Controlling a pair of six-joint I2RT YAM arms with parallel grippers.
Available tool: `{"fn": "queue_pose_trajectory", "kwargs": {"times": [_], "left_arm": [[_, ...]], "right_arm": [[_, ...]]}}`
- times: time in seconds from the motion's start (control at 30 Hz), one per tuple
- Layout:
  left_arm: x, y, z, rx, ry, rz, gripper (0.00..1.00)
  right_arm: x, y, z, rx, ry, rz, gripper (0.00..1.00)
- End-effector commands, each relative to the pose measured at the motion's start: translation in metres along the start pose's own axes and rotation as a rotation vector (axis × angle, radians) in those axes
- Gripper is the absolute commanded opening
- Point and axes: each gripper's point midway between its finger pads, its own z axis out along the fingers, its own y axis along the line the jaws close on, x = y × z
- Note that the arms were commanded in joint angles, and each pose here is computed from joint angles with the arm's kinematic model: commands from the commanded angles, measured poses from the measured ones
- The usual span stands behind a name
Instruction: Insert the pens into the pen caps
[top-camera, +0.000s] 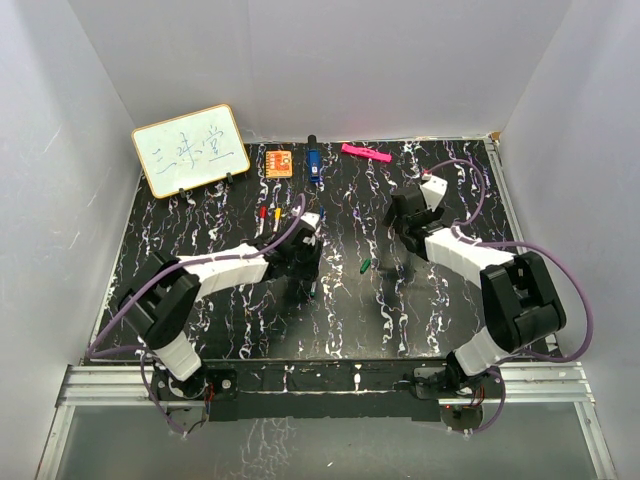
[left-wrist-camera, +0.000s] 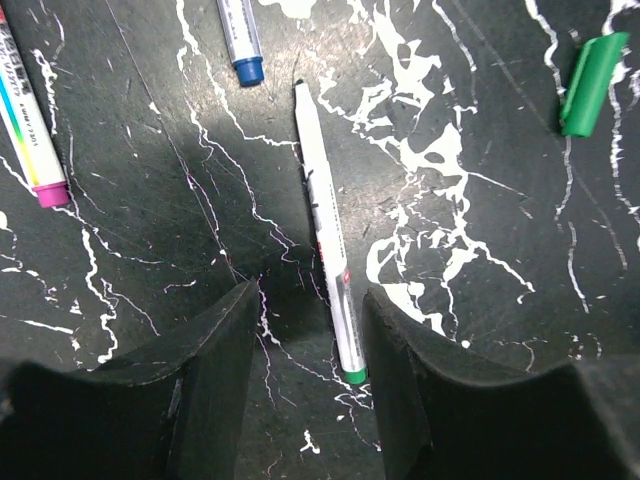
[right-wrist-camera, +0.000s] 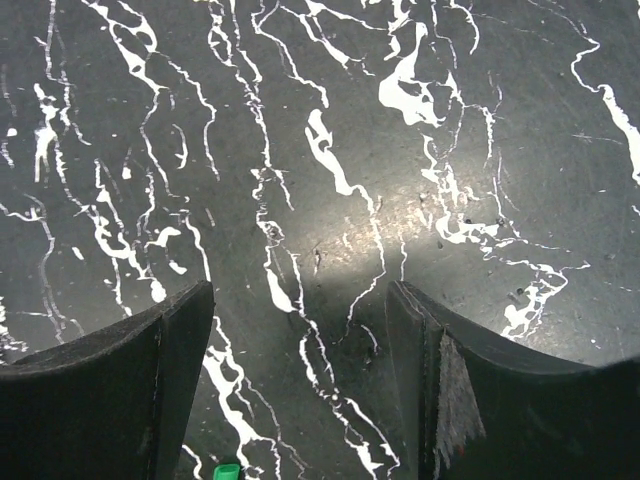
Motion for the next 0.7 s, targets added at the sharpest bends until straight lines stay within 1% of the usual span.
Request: {"fn": "queue_pose_trajectory", "kwargs": {"times": [0.0,0.3,0.47,0.57,0.67], "left_arm": [[-0.001,0.003,0.004,-0.034,0.036,0.025,0.45],[0.002,0.002,0.015,-0.059,0.09,0.053,0.46],[0.009,0.01,0.022,-0.127,0.147,0.084,0.46],[0.017,0.02,0.024,-0.193,0.204,0.098,0.46],[0.029,0.033,0.024,-0.277,0.305,0.117,0.46]], "right_arm": [[-0.024,0.01,-0.015,-0.052,-0.068,0.047,0.66],[-0.029,0.012,-0.022,-0.079,-0.085,0.063,0.64],[-0.027,0.013,-0.023,-0.089,-0.078,0.07,0.62],[-0.026,0.014,-0.024,-0.097,-0.074,0.076,0.62],[-0.028,0.016,-0.026,-0.109,-0.075,0.084,0.61]]}}
